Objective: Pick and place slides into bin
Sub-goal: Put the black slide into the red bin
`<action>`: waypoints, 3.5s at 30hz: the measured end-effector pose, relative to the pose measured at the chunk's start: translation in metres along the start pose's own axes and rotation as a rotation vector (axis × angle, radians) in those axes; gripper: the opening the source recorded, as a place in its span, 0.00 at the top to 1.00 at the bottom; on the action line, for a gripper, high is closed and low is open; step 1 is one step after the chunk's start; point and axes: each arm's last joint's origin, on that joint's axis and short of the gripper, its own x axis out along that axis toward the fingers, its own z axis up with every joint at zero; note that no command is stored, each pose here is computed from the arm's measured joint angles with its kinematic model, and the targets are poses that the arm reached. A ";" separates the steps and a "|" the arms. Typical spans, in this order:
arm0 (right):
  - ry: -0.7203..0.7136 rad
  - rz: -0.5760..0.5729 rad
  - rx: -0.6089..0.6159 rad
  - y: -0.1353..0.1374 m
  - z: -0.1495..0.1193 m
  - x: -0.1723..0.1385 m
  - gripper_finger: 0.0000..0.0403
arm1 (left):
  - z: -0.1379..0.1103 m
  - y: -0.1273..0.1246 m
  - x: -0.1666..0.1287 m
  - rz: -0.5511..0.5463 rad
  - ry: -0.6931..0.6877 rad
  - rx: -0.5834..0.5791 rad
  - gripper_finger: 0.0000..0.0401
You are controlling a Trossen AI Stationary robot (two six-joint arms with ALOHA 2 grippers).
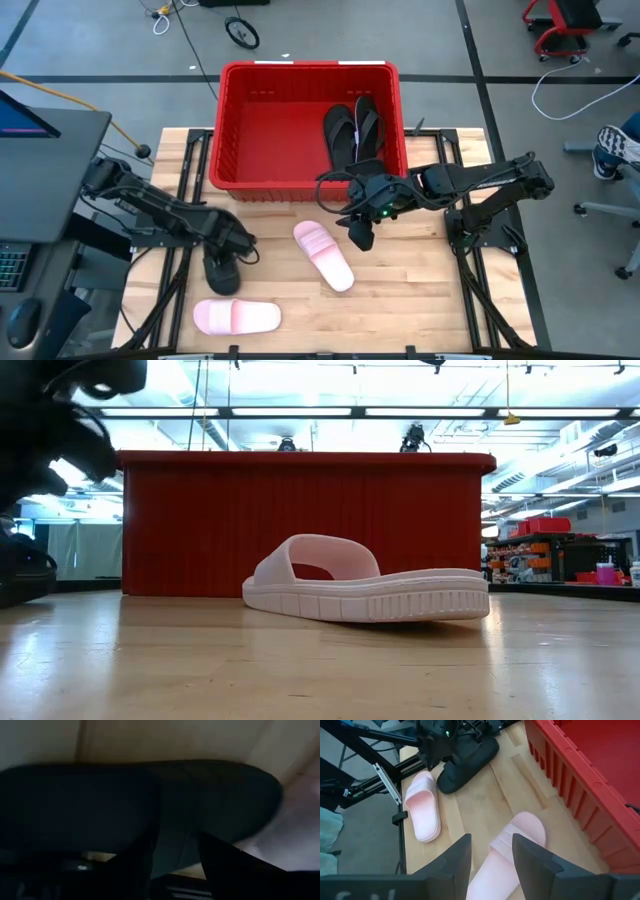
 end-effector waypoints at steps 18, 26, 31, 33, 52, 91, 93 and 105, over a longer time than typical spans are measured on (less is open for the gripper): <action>0.000 0.000 -0.001 0.000 0.000 0.000 0.63 | 0.009 -0.012 -0.006 -0.113 -0.071 0.029 0.66; 0.000 0.000 0.000 0.000 0.000 0.000 0.63 | 0.009 -0.012 -0.006 -0.113 -0.069 0.008 0.71; 0.000 0.001 0.000 0.000 0.000 0.000 0.63 | 0.009 -0.012 -0.006 -0.111 -0.071 0.043 0.69; 0.001 0.001 0.000 0.000 0.000 0.000 0.63 | 0.009 -0.012 -0.006 -0.111 -0.072 0.061 0.66; 0.029 0.053 -0.050 0.020 -0.014 -0.003 0.63 | 0.007 -0.023 0.007 -0.012 -0.109 0.013 0.57; 0.011 0.031 -0.058 0.022 -0.015 -0.004 0.63 | 0.024 -0.043 -0.005 -0.026 -0.125 0.173 0.64; 0.011 0.031 -0.058 0.022 -0.015 -0.004 0.63 | 0.026 -0.042 -0.006 -0.016 -0.137 0.196 0.56; 0.011 0.031 -0.060 0.022 -0.015 -0.004 0.63 | 0.035 -0.041 -0.022 -0.034 -0.169 0.180 0.42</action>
